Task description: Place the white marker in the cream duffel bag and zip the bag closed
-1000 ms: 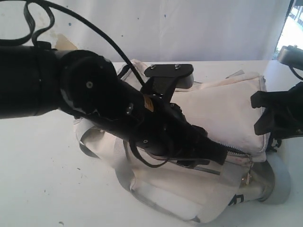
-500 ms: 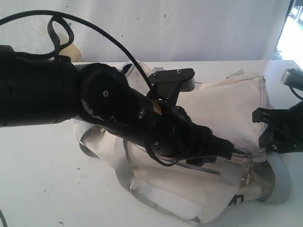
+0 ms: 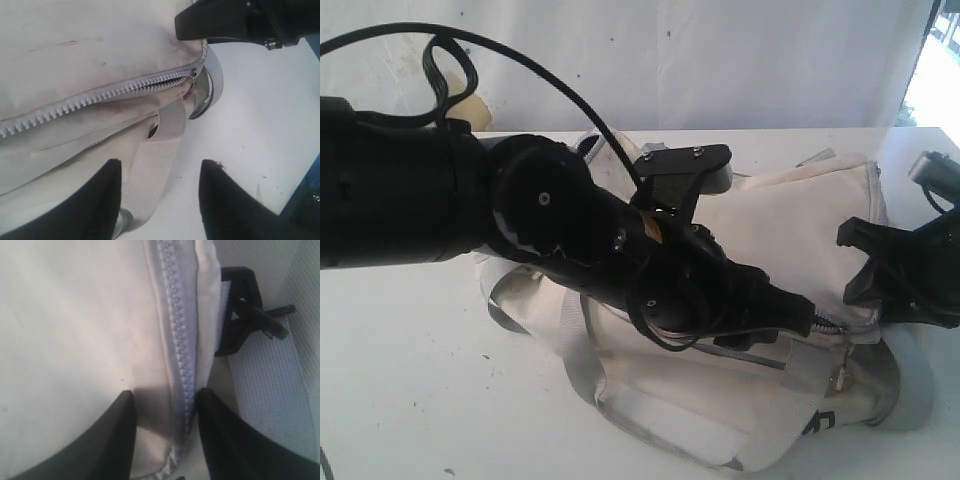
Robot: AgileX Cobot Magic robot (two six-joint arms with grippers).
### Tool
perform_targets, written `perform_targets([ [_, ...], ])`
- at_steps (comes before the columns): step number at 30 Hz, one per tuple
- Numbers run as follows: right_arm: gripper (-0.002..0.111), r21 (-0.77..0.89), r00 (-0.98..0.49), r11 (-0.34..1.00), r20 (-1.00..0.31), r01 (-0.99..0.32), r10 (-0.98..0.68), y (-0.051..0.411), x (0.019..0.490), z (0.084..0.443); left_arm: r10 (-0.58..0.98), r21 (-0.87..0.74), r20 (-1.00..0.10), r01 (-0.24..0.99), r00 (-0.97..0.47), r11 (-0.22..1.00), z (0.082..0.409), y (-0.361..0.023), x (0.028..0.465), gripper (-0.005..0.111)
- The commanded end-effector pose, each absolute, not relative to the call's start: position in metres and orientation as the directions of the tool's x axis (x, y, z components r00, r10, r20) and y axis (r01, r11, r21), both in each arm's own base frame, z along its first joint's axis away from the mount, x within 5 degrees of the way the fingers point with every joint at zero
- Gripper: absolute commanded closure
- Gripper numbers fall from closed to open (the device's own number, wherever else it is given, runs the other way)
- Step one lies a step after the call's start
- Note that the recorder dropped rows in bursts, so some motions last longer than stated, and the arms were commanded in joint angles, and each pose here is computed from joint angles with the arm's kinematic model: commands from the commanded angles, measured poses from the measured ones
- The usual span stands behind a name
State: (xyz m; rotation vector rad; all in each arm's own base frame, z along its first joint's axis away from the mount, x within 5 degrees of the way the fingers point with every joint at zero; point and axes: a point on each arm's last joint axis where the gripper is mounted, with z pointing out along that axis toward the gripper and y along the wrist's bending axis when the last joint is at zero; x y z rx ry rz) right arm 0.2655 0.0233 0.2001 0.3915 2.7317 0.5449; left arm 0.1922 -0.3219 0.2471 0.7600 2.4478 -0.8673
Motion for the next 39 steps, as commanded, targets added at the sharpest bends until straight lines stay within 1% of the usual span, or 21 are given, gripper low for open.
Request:
perform_targets([
  [1, 0.078, 0.409, -0.911, 0.891, -0.258, 0.198, 0.321, 0.022, 0.266, 0.196, 0.342, -0.442, -0.557, 0.619, -0.757, 0.650, 0.249, -0.323, 0.191, 0.057],
  [2, 0.083, 0.410, -0.911, 0.890, -0.258, 0.199, 0.323, 0.022, 0.266, 0.196, 0.342, -0.442, -0.557, 0.619, -0.757, 0.650, 0.249, -0.323, 0.191, 0.057],
  [3, 0.094, 0.411, -0.914, 0.890, -0.251, 0.197, 0.319, 0.023, 0.266, 0.196, 0.342, -0.442, -0.557, 0.619, -0.757, 0.650, 0.249, -0.323, 0.191, 0.057],
  [5, 0.108, 0.423, -0.913, 0.883, -0.247, 0.202, 0.326, 0.024, 0.266, 0.197, 0.342, -0.442, -0.557, 0.619, -0.757, 0.650, 0.249, -0.323, 0.191, 0.057],
  [8, 0.108, 0.484, -0.902, 0.850, -0.241, 0.209, 0.359, 0.028, 0.267, 0.200, 0.342, -0.442, -0.557, 0.619, -0.757, 0.650, 0.249, -0.323, 0.191, 0.057],
  [11, 0.108, 0.582, -0.876, 0.780, -0.225, 0.231, 0.427, 0.035, 0.269, 0.209, 0.342, -0.442, -0.557, 0.619, -0.757, 0.650, 0.249, -0.323, 0.191, 0.057],
  [15, 0.108, 0.666, -0.858, 0.716, -0.228, 0.207, 0.460, 0.041, 0.271, 0.223, 0.350, -0.430, -0.571, 0.634, -0.743, 0.643, 0.250, -0.323, 0.192, 0.057],
  [18, 0.108, 0.671, -0.851, 0.717, -0.252, 0.189, 0.460, 0.041, 0.271, 0.231, 0.322, -0.447, -0.578, 0.621, -0.750, 0.644, 0.250, -0.325, 0.193, 0.057],
  [21, 0.108, 0.676, -0.848, 0.716, -0.264, 0.177, 0.459, 0.041, 0.271, 0.236, 0.253, -0.496, -0.567, 0.571, -0.784, 0.655, 0.246, -0.330, 0.197, 0.057],
  [23, 0.108, 0.680, -0.847, 0.715, -0.273, 0.165, 0.456, 0.041, 0.271, 0.240, 0.209, -0.530, -0.545, 0.527, -0.812, 0.664, 0.240, -0.333, 0.199, 0.057],
  [25, 0.108, 0.681, -0.844, 0.716, -0.285, 0.156, 0.454, 0.041, 0.272, 0.244, 0.174, -0.573, -0.499, 0.474, -0.849, 0.668, 0.233, -0.337, 0.199, 0.057],
  [27, 0.108, 0.679, -0.842, 0.719, -0.297, 0.145, 0.451, 0.041, 0.273, 0.247, 0.178, -0.591, -0.482, 0.468, -0.858, 0.657, 0.228, -0.342, 0.196, 0.057],
  [29, 0.108, 0.676, -0.841, 0.726, -0.313, 0.130, 0.442, 0.041, 0.275, 0.251, 0.193, -0.582, -0.519, 0.510, -0.833, 0.634, 0.225, -0.351, 0.189, 0.057],
  [30, 0.108, 0.670, -0.844, 0.732, -0.320, 0.119, 0.431, 0.041, 0.276, 0.253, 0.178, -0.562, -0.568, 0.536, -0.804, 0.630, 0.226, -0.355, 0.188, 0.057],
  [32, 0.108, 0.635, -0.847, 0.765, -0.348, 0.102, 0.402, 0.039, 0.276, 0.252, 0.142, -0.559, -0.594, 0.533, -0.792, 0.635, 0.228, -0.356, 0.191, 0.057],
  [34, 0.108, 0.620, -0.851, 0.778, -0.355, 0.095, 0.387, 0.038, 0.276, 0.251, 0.114, -0.554, -0.615, 0.530, -0.780, 0.642, 0.230, -0.356, 0.194, 0.057],
  [39, 0.108, 0.632, -0.857, 0.768, -0.337, 0.101, 0.390, 0.039, 0.275, 0.252, 0.087, -0.569, -0.609, 0.510, -0.789, 0.645, 0.231, -0.356, 0.195, 0.057],
])
